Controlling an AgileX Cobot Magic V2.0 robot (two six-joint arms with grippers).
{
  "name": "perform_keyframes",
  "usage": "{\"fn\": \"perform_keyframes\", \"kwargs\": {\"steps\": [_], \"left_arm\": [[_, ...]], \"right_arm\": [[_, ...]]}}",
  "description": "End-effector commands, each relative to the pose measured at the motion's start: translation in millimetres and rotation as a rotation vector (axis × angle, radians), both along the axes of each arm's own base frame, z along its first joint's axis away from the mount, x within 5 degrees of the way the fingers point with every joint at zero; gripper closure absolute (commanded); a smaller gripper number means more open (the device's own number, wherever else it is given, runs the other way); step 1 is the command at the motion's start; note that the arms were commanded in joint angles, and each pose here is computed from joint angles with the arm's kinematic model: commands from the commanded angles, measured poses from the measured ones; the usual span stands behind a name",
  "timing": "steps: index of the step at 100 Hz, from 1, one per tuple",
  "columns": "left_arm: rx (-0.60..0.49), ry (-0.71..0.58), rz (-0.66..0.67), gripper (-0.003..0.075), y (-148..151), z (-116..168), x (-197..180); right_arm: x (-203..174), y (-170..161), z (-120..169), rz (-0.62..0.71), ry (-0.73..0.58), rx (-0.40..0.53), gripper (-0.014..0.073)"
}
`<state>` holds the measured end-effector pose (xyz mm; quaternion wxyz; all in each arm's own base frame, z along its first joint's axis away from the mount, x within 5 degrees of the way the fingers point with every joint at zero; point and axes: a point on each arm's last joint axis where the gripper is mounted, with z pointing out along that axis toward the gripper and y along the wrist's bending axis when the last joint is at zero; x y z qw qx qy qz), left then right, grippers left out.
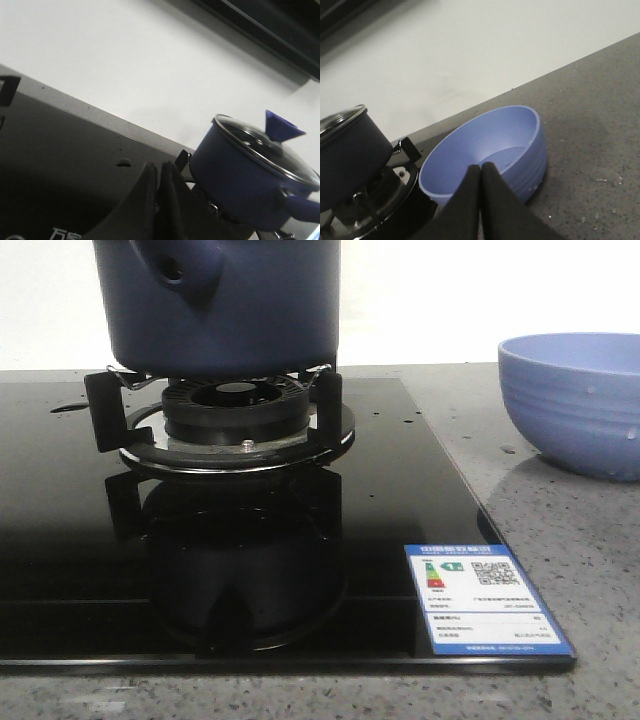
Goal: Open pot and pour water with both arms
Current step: 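Move left gripper onto the blue lid knob, right gripper around the blue bowl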
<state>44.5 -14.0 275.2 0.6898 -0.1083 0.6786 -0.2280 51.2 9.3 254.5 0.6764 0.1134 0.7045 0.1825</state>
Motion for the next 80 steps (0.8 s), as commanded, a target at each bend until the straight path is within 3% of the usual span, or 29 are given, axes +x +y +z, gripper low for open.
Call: {"fn": "perform_keyframes", "kwargs": {"steps": [1, 22, 36, 48, 58, 65, 70, 80], "left_arm": [[0.122, -0.008, -0.025, 0.0741, -2.5, 35.9, 2.3], [0.258, 0.097, -0.141, 0.0740, -11.5, 68.5, 21.6], [0.347, 0.091, -0.241, 0.0724, -19.0, 68.8, 29.0], [0.329, 0.091, -0.307, 0.0577, -25.4, 68.6, 33.4], [0.277, 0.072, -0.332, 0.0359, -30.1, 71.4, 40.7], [0.257, 0.042, -0.322, 0.0236, -32.1, 74.4, 47.8], [0.249, 0.024, -0.319, 0.0205, -34.3, 77.2, 53.1], [0.269, -0.011, -0.340, 0.0226, -42.3, 84.4, 63.2]], "right_arm": [[7.1, 0.3, 30.3, 0.008, 0.047, -0.094, 0.0636], [44.4, 1.9, 56.9, 0.066, 0.326, -0.240, 0.0637], [55.2, 6.8, 67.3, 0.132, 0.314, -0.340, 0.0627], [53.3, 12.6, 74.4, 0.192, 0.288, -0.372, 0.0493], [52.5, 14.8, 77.2, 0.211, 0.278, -0.371, 0.0268], [52.8, 14.6, 77.9, 0.207, 0.270, -0.370, 0.0165], [53.0, 14.5, 78.3, 0.205, 0.265, -0.371, 0.0151], [53.3, 14.3, 79.0, 0.202, 0.258, -0.370, 0.0156]]}}
